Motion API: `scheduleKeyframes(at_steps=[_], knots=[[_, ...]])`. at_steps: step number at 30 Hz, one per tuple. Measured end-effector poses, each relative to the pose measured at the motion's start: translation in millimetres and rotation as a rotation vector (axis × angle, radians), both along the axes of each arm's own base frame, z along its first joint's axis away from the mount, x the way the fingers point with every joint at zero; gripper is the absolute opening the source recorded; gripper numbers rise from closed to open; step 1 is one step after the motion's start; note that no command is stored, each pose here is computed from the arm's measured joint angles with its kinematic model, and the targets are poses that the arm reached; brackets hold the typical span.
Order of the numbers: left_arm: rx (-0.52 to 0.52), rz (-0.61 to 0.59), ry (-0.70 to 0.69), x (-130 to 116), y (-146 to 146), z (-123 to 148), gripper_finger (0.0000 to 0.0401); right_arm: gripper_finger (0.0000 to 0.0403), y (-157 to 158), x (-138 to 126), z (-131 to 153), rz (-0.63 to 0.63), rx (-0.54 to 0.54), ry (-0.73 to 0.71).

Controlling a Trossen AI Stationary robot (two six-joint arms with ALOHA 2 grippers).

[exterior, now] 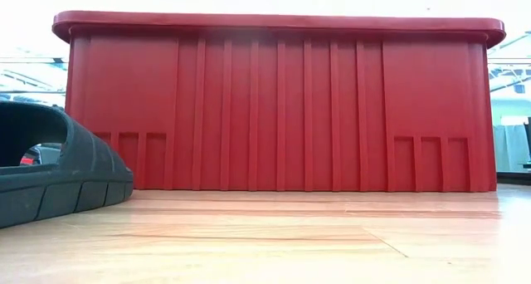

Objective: Pick and place slides into bin
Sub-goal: Put the black slipper into the red container

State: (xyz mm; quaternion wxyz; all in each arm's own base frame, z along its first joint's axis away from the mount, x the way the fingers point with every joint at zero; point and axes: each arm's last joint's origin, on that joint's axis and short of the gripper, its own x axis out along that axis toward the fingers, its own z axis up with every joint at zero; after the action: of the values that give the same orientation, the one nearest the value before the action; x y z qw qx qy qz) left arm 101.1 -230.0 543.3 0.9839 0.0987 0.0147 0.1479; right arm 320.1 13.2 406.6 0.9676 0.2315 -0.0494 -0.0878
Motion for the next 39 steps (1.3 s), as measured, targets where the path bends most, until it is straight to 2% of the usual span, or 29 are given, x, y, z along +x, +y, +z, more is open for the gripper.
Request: scheduleKeyframes(at_steps=[5,8,11,14,18,21,26,32,36,39], knots=[[-0.036,-0.003,-0.011,5.9,-22.1,-12.6,0.0255,0.0281,10.8,-0.7,-0.4,0.034,0.007,0.004],[-0.130,-0.034,-0.046,2.4,-26.8,-12.6,0.0255,0.0281,15.4,-1.1,-0.5,0.049,0.025,0.002],[-0.232,-0.217,-0.178,-0.7,-25.2,-3.5,0.0255,0.0281,20.4,-1.6,-1.3,0.064,0.032,0.009],[-0.282,-0.410,-0.290,-2.5,-23.7,3.8,0.0255,0.0281,25.6,-2.1,-1.4,0.080,0.033,0.010],[-0.221,-0.439,-0.237,5.2,-27.1,-5.5,0.0255,0.0281,28.8,-2.6,-1.3,0.091,0.045,0.008],[-0.224,-0.459,-0.177,17.3,-29.1,-17.4,0.0255,0.0281,30.9,-2.8,-1.3,0.098,0.050,0.007],[-0.287,-0.523,0.032,32.2,-28.1,-44.9,0.0255,0.0281,34.9,-3.4,-1.4,0.111,0.049,0.008],[-0.295,-0.567,0.457,61.6,-37.0,-103.6,0.0255,0.0281,34.6,-3.4,-2.1,0.108,0.053,0.015],[-0.239,-0.603,0.755,82.7,-51.5,-145.7,0.0255,0.0281,34.6,-3.4,-2.1,0.109,0.074,0.012],[-0.176,-0.571,0.884,95.6,-62.1,-173.2,0.0255,0.0281,34.6,-3.3,-3.3,0.108,0.073,0.024]])
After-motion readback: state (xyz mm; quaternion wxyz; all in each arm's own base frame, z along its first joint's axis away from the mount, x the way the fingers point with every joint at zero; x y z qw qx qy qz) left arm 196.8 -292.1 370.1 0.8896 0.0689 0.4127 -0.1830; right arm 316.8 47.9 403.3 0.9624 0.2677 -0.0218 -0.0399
